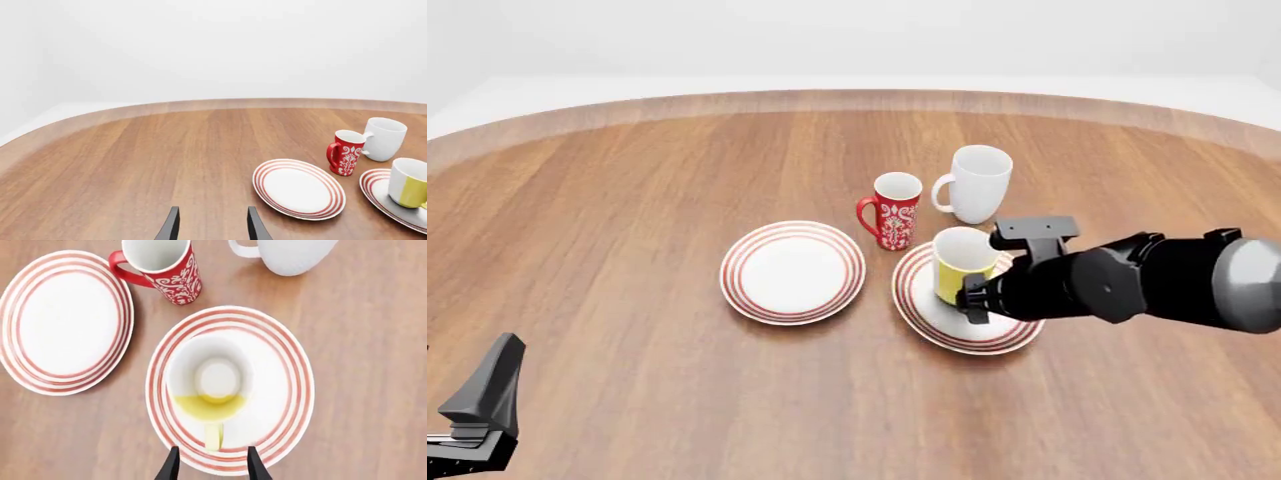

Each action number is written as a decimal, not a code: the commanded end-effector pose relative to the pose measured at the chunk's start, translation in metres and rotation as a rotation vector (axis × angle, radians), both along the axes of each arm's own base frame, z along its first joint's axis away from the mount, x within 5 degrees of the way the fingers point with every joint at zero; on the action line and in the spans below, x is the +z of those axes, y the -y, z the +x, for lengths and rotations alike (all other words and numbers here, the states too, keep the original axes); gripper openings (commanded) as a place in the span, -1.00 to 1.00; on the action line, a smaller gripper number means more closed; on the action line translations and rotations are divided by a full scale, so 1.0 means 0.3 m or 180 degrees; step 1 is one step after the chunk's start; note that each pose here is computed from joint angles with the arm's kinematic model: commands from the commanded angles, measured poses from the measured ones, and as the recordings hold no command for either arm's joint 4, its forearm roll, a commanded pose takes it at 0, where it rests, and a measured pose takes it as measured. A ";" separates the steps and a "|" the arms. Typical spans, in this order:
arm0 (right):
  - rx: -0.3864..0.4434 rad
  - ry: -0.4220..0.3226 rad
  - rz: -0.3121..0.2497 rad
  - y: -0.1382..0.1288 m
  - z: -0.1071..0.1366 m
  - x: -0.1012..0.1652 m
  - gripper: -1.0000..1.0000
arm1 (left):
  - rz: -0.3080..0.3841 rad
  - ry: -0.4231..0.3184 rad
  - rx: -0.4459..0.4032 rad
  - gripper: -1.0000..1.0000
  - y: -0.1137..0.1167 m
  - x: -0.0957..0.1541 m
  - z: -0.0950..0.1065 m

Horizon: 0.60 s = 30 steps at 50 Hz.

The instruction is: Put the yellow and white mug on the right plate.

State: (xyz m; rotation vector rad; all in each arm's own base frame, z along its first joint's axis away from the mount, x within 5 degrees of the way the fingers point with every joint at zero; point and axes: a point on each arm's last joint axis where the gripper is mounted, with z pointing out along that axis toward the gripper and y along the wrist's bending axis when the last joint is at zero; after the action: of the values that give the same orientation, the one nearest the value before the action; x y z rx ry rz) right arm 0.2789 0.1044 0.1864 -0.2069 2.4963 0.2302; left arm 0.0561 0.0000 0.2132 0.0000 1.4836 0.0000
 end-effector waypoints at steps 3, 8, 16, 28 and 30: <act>-0.0002 0.0017 0.0035 0.002 -0.033 0.021 1.00 | 0.0000 0.0000 0.0000 1.00 0.000 0.000 0.000; 0.0010 0.0001 0.0064 -0.006 -0.057 0.021 1.00 | 0.0000 0.0000 0.0000 1.00 0.000 0.000 0.000; 0.0000 0.0039 0.0089 0.005 -0.085 0.056 1.00 | 0.0000 0.0000 0.0000 1.00 0.000 0.000 0.000; 0.0030 0.0138 0.0131 0.026 -0.159 0.137 1.00 | 0.0000 0.0000 0.0000 1.00 0.000 0.000 0.000; 0.0037 0.0148 0.0141 0.028 -0.172 0.143 1.00 | 0.0000 0.0000 0.0000 1.00 0.000 0.000 0.000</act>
State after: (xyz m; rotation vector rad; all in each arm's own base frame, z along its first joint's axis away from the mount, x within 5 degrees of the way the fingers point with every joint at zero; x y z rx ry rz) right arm 0.2440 0.1011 0.2144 -0.2045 2.4650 0.2700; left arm 0.0561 0.0000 0.2132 0.0000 1.4836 0.0000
